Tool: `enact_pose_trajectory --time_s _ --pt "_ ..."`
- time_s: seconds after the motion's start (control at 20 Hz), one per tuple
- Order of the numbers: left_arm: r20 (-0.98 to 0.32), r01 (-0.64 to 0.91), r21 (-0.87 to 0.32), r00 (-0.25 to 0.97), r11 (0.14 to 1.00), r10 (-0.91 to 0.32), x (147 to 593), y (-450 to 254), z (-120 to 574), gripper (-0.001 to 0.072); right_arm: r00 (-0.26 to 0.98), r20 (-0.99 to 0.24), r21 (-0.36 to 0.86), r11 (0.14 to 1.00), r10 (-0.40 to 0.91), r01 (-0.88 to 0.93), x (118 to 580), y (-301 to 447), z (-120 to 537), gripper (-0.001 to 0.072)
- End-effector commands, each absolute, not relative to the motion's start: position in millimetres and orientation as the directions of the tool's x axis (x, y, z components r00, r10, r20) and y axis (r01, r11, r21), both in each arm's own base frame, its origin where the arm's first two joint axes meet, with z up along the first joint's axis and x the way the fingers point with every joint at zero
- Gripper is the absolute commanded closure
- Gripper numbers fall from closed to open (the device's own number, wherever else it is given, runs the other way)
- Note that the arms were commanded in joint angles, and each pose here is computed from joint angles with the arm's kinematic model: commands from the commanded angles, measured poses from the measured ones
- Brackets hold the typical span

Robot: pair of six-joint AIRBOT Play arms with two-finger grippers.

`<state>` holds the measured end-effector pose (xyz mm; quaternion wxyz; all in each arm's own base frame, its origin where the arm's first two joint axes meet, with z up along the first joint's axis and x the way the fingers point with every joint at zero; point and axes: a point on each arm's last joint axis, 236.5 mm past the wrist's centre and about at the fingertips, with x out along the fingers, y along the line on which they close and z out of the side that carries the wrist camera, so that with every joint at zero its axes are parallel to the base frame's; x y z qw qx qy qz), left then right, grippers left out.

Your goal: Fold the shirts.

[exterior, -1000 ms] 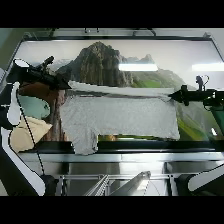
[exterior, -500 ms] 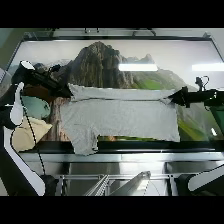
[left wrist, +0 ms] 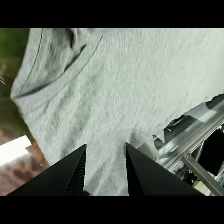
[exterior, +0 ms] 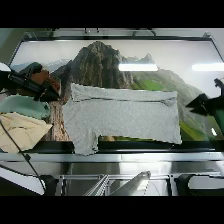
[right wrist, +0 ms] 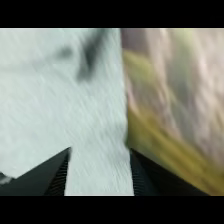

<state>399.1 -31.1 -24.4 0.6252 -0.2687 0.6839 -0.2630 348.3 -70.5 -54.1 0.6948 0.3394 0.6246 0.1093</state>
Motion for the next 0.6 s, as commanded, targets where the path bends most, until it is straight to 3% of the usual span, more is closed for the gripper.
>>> enact_pose_trajectory --time_s 0.0,0.2,0.35,0.5,0.55 --pt "-0.691 -0.101 -0.711 -0.087 0.696 -0.718 337.5 -36.0 -41.6 0.0456 0.05 -0.837 0.52 0.763 0.545 0.384 264.2 -59.8 -82.0 0.0245" --pt "-0.662 -0.195 -0.72 -0.097 0.666 -0.743 286.9 -40.5 -56.5 0.0456 0.036 -0.801 0.546 0.706 0.597 0.45 231.5 -25.2 -117.5 0.0244" --pt "-0.668 -0.232 -0.71 -0.078 0.665 -0.74 265.5 -45.3 -63.9 0.0455 0.125 -0.749 0.636 0.653 0.651 0.411 242.4 4.6 -124.7 0.0251" --pt "-0.663 -0.271 -0.702 -0.089 0.659 -0.743 240.4 -58.3 -74.9 0.0454 0.129 -0.743 0.65 0.662 0.657 0.374 251.6 22.7 -131.8 0.0268" --pt "-0.666 -0.277 -0.696 -0.098 0.663 -0.74 233.0 -64.1 -80.4 0.0454 0.127 -0.74 0.655 0.664 0.66 0.361 253.3 26.7 -131.2 0.0478"
